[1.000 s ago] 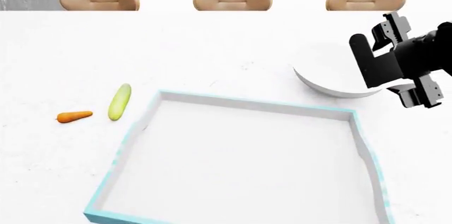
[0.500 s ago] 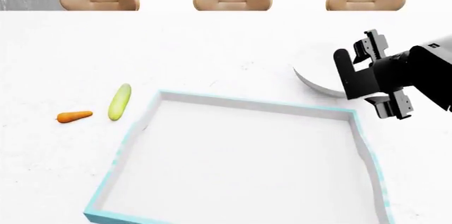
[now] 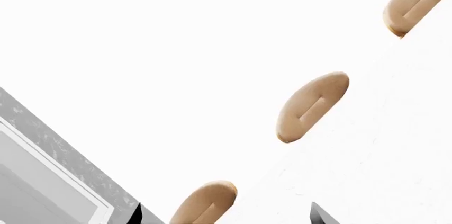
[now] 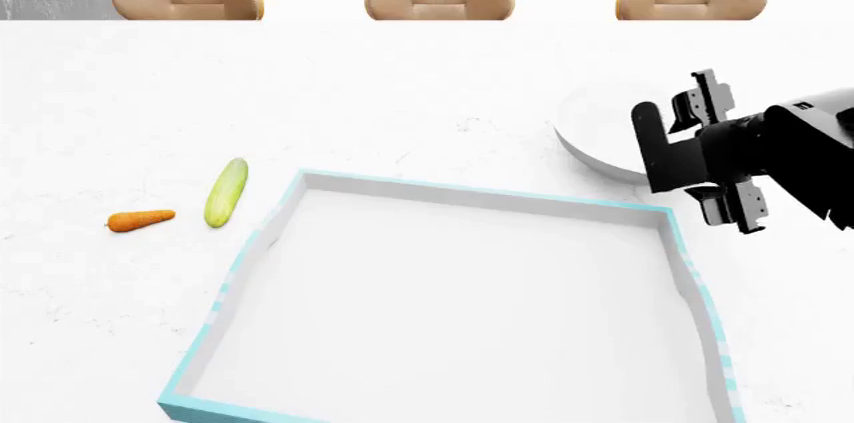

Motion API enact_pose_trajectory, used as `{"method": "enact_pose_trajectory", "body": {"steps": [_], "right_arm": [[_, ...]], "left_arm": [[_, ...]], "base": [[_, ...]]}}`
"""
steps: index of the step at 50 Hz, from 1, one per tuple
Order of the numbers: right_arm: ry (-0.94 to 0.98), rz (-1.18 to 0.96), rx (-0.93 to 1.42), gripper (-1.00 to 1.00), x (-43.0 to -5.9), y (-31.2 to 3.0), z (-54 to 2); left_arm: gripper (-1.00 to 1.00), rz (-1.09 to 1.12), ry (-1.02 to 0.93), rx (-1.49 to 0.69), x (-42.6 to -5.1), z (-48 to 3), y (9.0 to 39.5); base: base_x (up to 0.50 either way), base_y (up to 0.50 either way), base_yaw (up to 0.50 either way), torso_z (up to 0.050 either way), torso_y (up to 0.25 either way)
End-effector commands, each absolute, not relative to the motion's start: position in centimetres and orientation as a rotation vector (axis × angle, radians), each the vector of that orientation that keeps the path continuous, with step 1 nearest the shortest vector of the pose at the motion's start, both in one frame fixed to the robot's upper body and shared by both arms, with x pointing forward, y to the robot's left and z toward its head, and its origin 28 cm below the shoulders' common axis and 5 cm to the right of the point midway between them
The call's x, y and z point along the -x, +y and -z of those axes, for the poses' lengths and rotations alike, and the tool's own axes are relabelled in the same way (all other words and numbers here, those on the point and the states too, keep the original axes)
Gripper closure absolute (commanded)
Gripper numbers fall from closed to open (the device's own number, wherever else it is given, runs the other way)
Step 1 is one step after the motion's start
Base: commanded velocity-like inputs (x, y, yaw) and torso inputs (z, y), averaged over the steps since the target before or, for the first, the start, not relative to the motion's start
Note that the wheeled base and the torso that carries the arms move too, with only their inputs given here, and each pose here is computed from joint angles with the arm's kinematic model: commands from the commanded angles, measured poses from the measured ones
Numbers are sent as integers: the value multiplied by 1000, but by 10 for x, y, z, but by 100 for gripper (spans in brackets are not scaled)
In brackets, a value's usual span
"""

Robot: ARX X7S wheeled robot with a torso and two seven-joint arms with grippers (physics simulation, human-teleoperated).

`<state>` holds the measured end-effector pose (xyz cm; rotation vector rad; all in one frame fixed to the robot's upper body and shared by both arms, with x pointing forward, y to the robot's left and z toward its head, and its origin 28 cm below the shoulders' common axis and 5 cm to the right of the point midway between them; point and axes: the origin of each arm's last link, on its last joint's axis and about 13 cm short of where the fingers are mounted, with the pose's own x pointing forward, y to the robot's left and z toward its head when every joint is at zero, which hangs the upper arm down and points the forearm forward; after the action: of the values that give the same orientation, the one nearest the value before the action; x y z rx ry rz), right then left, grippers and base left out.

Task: Place the two vegetables and bowl onto the tray for setting up a vegetable dip station.

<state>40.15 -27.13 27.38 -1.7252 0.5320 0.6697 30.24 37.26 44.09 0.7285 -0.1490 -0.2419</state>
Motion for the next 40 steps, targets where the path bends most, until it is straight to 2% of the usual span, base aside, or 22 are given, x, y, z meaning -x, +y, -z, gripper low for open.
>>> {"method": "enact_pose_trajectory", "body": {"steps": [1, 14, 20, 25, 28, 30, 40], "right_arm": [[533, -656, 1688, 100, -403, -272, -267], [418, -660, 1668, 100, -397, -272, -293], [305, -603, 1715, 100, -389, -269, -336], [201, -588, 1808, 100, -368, -263, -381], [170, -641, 1855, 100, -353, -254, -399], [120, -744, 1854, 100, -330, -236, -412], [20, -975, 1731, 100, -282, -208, -432]], "left_arm": [[-100, 237, -150, -729, -300, -442, 373], [-100, 236, -158, -725, -300, -441, 373], [-100, 231, -159, -723, -299, -439, 375], [-100, 229, -160, -724, -299, -439, 375], [-100, 231, -162, -725, -300, -440, 374], [-100, 236, -166, -727, -303, -443, 372], [-100, 245, -178, -735, -310, -447, 367]], "base": [[0, 0, 0, 0, 0], [0, 0, 0, 0, 0], [0, 0, 0, 0, 2], [0, 0, 0, 0, 0], [0, 0, 0, 0, 0], [0, 0, 0, 0, 0], [0, 0, 0, 0, 0]]}}
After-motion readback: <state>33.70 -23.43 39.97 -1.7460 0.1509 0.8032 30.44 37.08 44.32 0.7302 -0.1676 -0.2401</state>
